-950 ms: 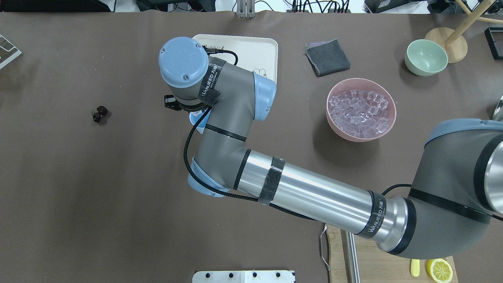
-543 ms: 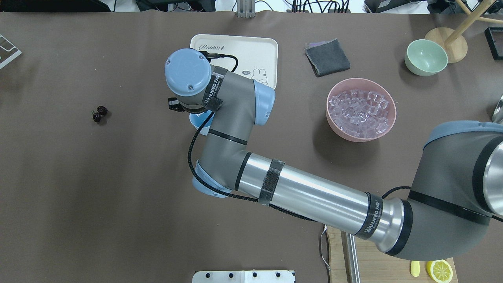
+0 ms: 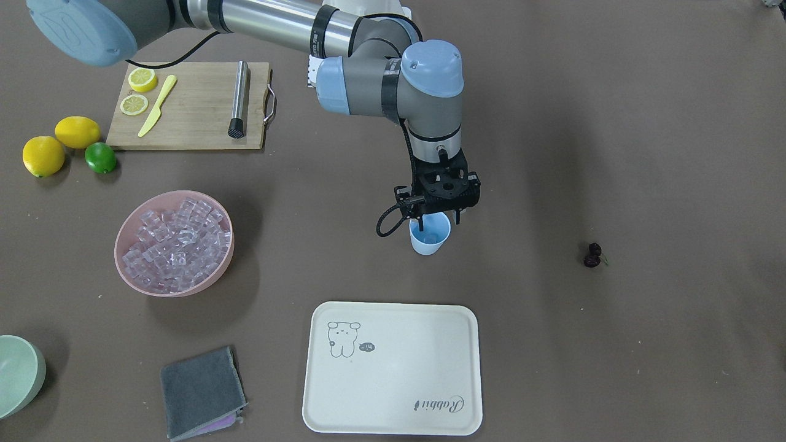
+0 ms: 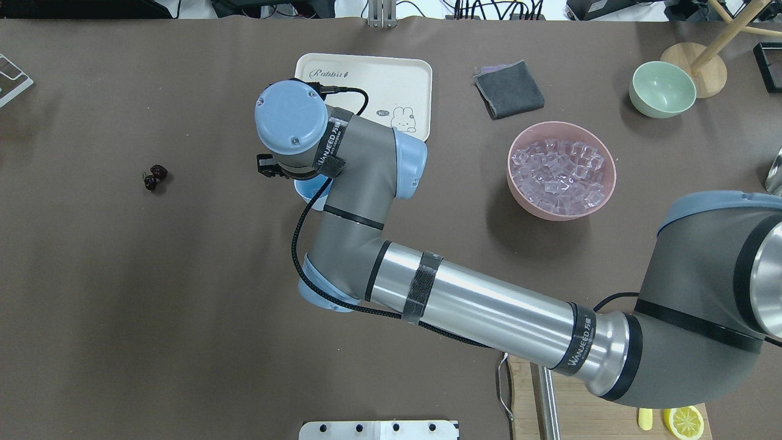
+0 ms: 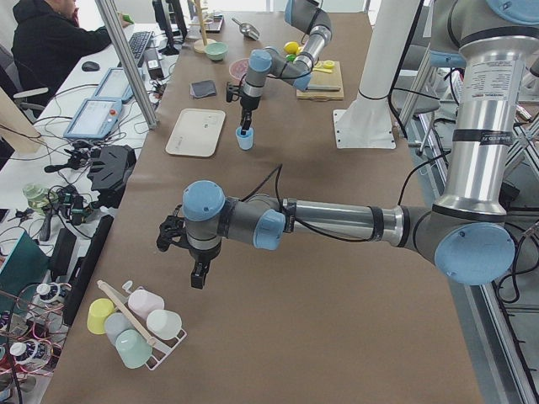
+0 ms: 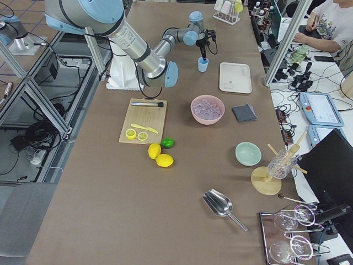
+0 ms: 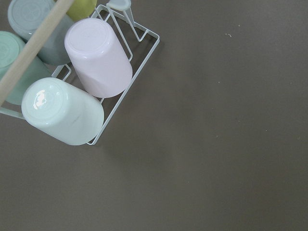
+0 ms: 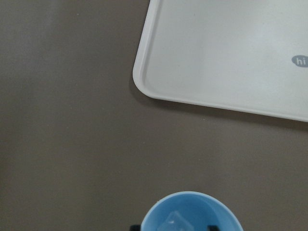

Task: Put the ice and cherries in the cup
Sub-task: 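Carry the ice cube with the right gripper over the light-blue cup and release, then move the right gripper back to the pink bowl, then grasp another ice cube in the pink bowl with the right gripper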

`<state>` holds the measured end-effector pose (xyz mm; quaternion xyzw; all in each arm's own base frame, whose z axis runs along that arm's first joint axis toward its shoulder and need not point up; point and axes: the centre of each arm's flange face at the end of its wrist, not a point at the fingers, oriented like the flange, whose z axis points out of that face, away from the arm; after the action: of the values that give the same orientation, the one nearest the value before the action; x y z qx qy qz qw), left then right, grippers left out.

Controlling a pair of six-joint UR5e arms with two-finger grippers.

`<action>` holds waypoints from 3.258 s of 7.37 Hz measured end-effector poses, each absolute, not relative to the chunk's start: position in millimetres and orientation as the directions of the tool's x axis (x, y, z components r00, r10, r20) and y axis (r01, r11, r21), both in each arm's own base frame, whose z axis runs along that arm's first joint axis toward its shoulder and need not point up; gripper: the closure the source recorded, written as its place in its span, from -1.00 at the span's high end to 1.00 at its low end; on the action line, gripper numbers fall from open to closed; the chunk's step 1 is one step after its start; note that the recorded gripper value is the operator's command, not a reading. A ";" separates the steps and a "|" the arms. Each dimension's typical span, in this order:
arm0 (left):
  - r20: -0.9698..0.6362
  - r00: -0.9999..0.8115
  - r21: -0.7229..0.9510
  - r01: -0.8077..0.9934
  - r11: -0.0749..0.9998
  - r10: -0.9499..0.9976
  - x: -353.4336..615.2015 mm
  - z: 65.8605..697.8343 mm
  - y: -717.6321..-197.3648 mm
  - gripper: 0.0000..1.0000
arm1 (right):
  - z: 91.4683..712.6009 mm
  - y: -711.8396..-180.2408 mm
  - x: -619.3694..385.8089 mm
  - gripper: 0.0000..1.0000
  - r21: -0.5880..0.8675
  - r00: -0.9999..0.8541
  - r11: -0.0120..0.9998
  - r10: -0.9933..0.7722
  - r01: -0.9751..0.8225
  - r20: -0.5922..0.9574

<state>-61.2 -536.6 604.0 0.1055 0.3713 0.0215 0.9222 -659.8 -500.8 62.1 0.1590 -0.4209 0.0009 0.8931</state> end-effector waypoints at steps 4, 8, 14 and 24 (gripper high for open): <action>-0.678 0.724 0.222 0.039 0.974 0.126 -61.3 597.7 -541.4 0.96 | 138.3 -552.3 -471.5 0.98 0.258 0.597 0.966 -0.204 -0.006 0.776; -0.678 0.723 0.230 0.038 0.973 0.132 -61.2 594.5 -541.4 0.96 | 318.9 -550.8 -356.5 0.98 0.256 0.579 0.965 -0.242 0.058 0.779; -0.677 0.723 0.241 0.039 0.970 0.139 -61.2 587.8 -542.2 0.96 | 400.4 -537.7 -364.2 0.97 0.249 0.627 0.964 -0.249 0.091 0.738; -0.677 0.723 0.238 0.037 0.970 0.138 -61.0 590.1 -541.8 0.96 | 399.9 -529.0 -373.2 -0.88 0.268 0.629 0.957 -0.274 0.108 0.728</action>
<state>-61.0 -541.8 590.1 0.1185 0.3710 0.0274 0.9206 -373.2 -529.0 399.9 0.0999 -0.4174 -0.1064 0.8969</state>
